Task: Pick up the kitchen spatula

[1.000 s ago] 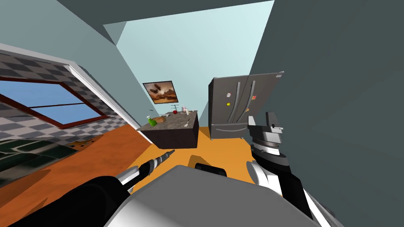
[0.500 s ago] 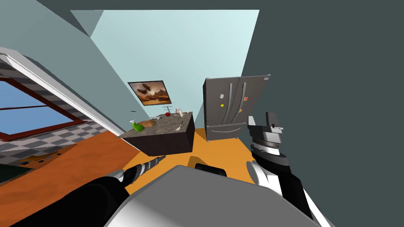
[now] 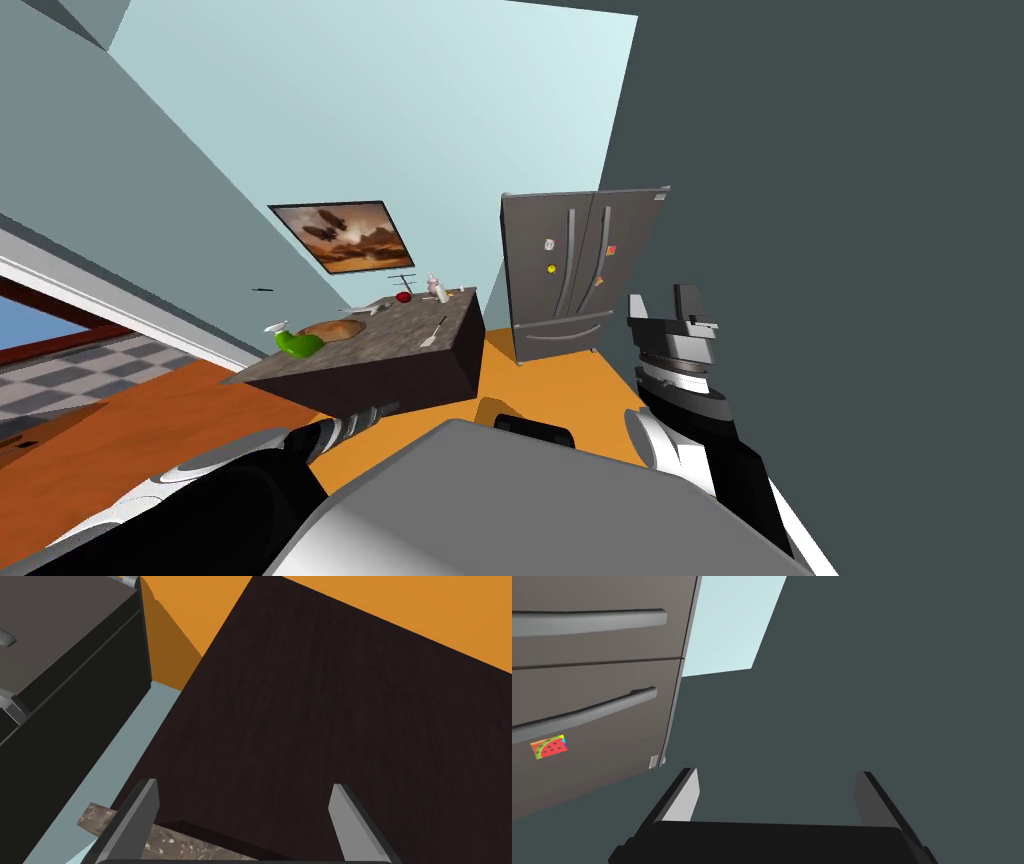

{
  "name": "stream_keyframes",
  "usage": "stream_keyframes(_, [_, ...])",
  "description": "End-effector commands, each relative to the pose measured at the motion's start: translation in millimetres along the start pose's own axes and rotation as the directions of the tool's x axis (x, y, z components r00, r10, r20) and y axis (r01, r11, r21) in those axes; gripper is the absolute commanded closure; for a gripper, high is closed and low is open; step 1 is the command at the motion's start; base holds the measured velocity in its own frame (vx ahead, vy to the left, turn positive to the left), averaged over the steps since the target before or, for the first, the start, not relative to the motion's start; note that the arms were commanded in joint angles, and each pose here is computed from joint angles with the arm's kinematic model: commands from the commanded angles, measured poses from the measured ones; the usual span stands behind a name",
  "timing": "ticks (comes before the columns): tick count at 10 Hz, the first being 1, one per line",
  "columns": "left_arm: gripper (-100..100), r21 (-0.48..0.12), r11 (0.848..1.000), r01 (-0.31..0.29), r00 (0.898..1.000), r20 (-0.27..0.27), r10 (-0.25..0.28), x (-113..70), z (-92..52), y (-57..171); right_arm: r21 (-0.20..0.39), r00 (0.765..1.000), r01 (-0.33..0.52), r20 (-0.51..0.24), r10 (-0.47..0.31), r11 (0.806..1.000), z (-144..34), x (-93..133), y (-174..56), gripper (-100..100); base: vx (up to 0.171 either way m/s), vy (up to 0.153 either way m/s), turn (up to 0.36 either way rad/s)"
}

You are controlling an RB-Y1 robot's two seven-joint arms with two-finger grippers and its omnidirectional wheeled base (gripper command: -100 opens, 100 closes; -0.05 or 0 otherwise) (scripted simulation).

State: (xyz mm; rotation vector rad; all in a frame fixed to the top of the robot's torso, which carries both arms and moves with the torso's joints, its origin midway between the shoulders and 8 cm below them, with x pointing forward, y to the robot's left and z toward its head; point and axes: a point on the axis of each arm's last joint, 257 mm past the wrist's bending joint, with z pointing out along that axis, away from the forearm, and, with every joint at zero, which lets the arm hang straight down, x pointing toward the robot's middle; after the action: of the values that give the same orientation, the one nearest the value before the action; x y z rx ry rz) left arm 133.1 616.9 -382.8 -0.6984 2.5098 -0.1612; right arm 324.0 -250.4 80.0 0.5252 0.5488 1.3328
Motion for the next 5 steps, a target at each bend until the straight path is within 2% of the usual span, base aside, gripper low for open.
stream_keyframes(1, [-100,-0.052,0.998,-0.029,0.999,-0.029,0.028,-7.2,-16.2,26.1,0.000,1.000,0.000,0.000,0.000,1.000,0.0,0.0,0.0,0,0.171,-0.086,-0.150])
stream_keyframes(2, [-100,-0.093,0.995,-0.044,0.998,-0.052,0.039,-9.4,-28.0,45.2,0.000,1.000,0.000,0.000,0.000,1.000,0.0,0.0,0.0,0,0.313,-0.088,-0.224])
stream_keyframes(3, [-100,-0.102,0.994,-0.049,0.998,-0.052,0.044,-12.4,-30.1,48.7,0.000,1.000,0.000,0.000,0.000,1.000,0.0,0.0,0.0,0,0.240,-0.050,-0.116])
stream_keyframes(4, [-100,-0.141,0.988,-0.069,0.995,-0.075,0.059,-16.9,-42.2,65.5,0.000,1.000,0.000,0.000,0.000,1.000,0.0,0.0,0.0,0,0.198,-0.017,-0.144])
stream_keyframes(5, [-100,-0.141,0.988,-0.069,0.995,-0.075,0.059,-16.9,-42.2,65.5,0.000,1.000,0.000,0.000,0.000,1.000,0.0,0.0,0.0,0,0.133,0.002,-0.086])
